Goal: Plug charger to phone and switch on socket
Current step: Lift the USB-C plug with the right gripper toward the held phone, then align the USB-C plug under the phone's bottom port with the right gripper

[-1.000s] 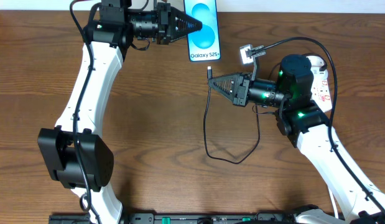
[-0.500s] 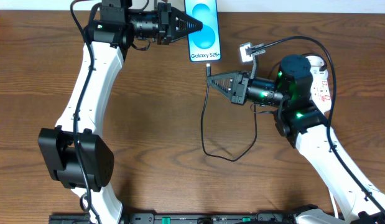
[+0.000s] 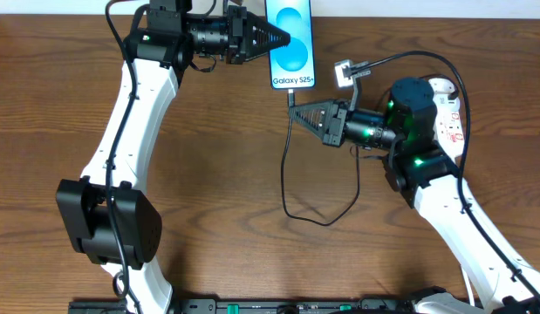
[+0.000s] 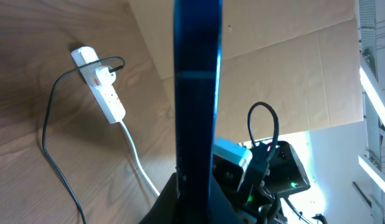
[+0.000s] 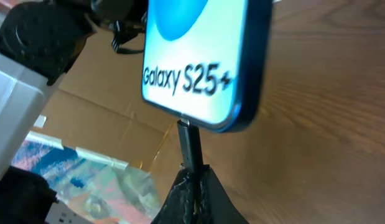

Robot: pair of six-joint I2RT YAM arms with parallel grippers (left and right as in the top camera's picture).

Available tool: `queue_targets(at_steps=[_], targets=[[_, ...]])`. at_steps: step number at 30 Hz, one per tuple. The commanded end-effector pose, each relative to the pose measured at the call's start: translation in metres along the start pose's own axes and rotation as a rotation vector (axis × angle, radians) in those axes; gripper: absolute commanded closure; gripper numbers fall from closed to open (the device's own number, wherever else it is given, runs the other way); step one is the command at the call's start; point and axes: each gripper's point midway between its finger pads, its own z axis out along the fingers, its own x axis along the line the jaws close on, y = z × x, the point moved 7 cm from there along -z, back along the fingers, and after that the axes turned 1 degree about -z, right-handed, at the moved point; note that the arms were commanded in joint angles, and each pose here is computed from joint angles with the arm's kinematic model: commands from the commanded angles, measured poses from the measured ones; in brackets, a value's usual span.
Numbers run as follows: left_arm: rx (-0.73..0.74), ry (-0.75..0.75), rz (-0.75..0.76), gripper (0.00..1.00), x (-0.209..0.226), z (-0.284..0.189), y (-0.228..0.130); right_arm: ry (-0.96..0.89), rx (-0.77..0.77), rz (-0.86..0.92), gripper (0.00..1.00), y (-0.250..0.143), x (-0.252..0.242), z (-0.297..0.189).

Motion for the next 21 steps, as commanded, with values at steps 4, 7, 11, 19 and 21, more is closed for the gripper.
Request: queue_targets(at_steps=[4,7,11,19,21], targets=[[-0.007,-0.012,0.055,0.93,-0.0173,-0.0047,0.0000,0.033,0.013,-0.007,0.99,0.0010,0.0058,-0.0030],[-0.007,-0.012,0.055,0.93,-0.0173,-0.0047,0.0000,0.033,0.013,-0.007,0.99,0.0010,0.0058,-0.0030],[-0.021,0.004,0.054,0.93,-0.0157,-0.0049,0.0015,0.047,0.027,-0.005,0.99,-0.0005,0.0073,-0.0031],[-0.024,0.008,0.062,0.93,-0.0153,-0.0049,0.0018,0.042,0.022,0.002,0.99,0.0002,0.0065,-0.0033],[-0.023,0.007,0.063,0.93,-0.0154,-0.0047,0.0017,0.033,0.014,0.002,0.99,0.0012,0.0054,-0.0036]])
